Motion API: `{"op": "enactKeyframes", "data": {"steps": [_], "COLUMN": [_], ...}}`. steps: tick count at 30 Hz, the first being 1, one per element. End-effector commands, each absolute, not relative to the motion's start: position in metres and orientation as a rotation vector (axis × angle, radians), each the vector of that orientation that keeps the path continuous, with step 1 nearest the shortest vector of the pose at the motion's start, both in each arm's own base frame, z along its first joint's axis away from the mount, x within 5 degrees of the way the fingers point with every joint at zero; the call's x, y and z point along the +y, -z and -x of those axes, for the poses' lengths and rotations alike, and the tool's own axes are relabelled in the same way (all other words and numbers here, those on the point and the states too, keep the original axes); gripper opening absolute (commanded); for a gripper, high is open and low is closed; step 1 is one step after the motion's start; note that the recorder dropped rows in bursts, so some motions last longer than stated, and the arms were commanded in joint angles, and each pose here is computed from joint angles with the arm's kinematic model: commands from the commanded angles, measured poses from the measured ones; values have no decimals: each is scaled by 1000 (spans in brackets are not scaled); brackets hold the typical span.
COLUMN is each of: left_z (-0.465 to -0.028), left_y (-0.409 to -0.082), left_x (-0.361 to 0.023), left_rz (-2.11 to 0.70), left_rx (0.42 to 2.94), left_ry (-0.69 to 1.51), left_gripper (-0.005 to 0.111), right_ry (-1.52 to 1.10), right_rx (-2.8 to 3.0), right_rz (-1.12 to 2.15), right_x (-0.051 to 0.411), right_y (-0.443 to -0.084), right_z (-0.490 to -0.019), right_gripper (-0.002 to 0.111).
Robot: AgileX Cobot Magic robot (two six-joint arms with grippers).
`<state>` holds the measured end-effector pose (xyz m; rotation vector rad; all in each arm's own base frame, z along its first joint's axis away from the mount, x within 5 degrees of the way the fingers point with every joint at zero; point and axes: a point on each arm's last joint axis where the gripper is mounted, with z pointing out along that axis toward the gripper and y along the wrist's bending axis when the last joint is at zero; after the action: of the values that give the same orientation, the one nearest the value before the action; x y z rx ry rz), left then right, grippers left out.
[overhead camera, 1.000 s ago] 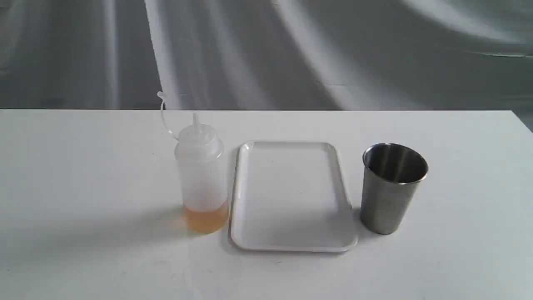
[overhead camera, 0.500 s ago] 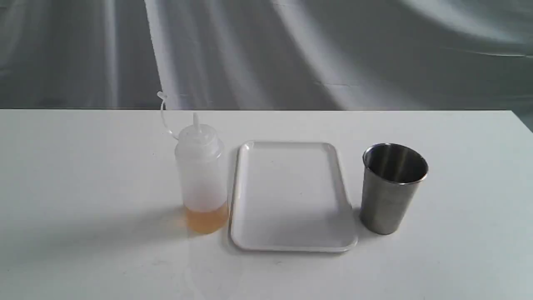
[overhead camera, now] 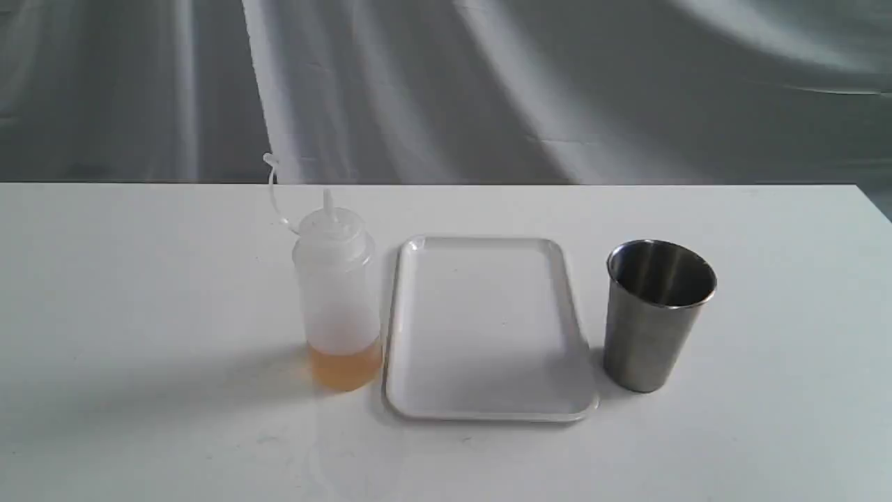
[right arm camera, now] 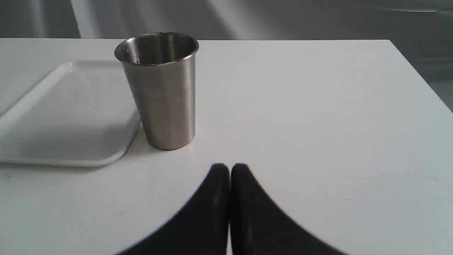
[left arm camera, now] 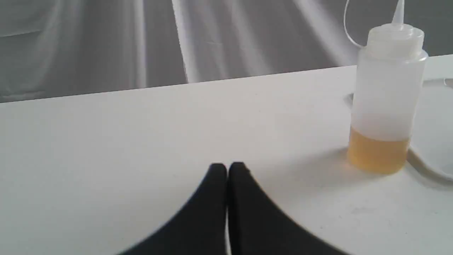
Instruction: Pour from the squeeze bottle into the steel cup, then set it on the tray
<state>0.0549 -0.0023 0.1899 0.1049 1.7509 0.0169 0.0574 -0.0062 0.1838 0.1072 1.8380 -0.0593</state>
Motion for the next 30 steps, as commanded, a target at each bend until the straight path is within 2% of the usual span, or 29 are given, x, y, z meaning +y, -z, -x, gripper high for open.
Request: {"op": "enactKeyframes", "data": {"steps": [1,24,30], "left_z": [-55,-55,-55], "left_y": [-189,-189,-189], "left_x": [-3,-3,-3], "left_rz": [-108,-105,-108], "left_rx": [1746,1746,1746], "left_ry": [-11,-8,-11], "left_gripper": [0,0,0], "right_ry": [57,39,10], "right_rx": [1838,1842,1720], "right_rz": [-115,-128,-139], "right_x": [-6,-6,-5], "right_y": [-183,-182,-223], "right_z": [-57,-57,-54], "right_gripper": [0,0,0]}}
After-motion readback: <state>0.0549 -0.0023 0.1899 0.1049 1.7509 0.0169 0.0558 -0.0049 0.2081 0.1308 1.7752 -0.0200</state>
